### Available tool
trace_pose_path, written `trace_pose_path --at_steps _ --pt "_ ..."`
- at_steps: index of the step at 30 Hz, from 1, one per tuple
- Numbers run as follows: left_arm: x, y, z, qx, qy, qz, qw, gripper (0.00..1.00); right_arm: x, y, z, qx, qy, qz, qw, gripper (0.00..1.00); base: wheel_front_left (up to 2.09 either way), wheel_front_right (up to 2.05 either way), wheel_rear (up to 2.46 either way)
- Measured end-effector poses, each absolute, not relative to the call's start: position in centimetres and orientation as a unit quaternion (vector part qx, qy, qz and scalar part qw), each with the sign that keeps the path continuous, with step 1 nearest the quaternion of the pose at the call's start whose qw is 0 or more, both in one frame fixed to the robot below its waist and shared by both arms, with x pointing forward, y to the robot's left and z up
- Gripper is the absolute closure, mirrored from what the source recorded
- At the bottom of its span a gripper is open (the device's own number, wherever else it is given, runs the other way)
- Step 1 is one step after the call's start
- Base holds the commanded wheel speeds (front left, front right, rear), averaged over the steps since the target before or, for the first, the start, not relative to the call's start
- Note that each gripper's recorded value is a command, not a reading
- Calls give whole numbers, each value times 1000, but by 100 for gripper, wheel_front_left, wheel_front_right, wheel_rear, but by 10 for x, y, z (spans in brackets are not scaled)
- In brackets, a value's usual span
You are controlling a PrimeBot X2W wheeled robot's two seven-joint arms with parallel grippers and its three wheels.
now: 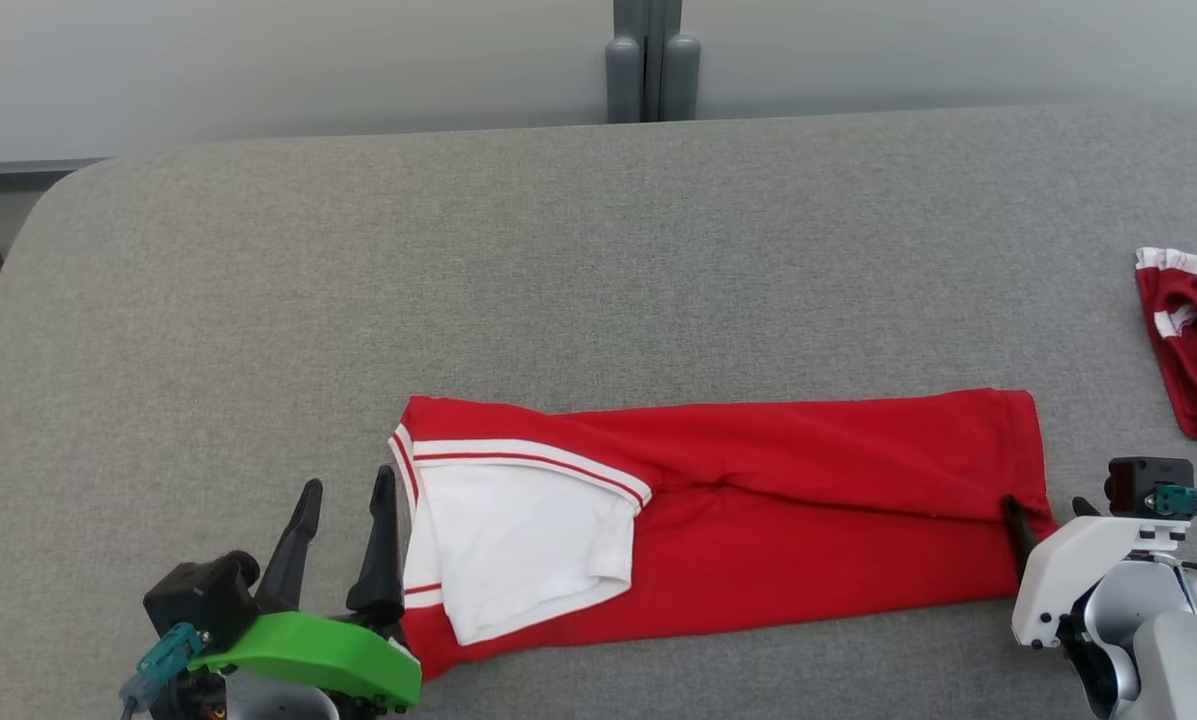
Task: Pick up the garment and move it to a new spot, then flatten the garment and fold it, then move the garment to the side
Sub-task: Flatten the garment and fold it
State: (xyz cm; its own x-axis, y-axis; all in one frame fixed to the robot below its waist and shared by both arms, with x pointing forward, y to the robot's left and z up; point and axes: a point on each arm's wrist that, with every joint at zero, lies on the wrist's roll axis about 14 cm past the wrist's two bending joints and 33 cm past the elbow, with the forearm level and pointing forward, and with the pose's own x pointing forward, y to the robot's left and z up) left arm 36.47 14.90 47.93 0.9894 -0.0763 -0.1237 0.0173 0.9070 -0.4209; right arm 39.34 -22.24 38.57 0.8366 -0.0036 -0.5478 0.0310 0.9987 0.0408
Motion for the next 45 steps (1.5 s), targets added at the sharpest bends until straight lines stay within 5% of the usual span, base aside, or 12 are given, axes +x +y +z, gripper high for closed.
trace_pose_path --at_steps 3,4,5,8,9,17,29,45 --pt "362 156 476 -211 71 -11 975 0 394 -218 378 26 300 -3 954 2 0 0 0" --pt "361 157 476 -211 72 -9 975 0 394 -217 377 26 303 -3 953 19 0 0 0" --pt "360 158 476 -210 71 -7 975 0 395 -217 376 27 305 -2 952 45 0 0 0" --pt "359 160 476 -207 71 -5 976 0 395 -213 372 32 313 0 949 80 0 0 0" --pt "358 160 476 -206 71 -3 976 0 396 -211 372 36 314 1 949 98 0 0 0" --pt "352 162 472 -196 77 1 978 0 400 -213 383 56 291 -5 955 100 0 0 0" --pt "350 138 475 -195 80 -34 977 0 386 -291 430 62 222 -84 969 100 0 0 0" --pt "343 141 474 -192 86 -33 977 0 392 -155 485 141 158 101 972 100 0 0 0"
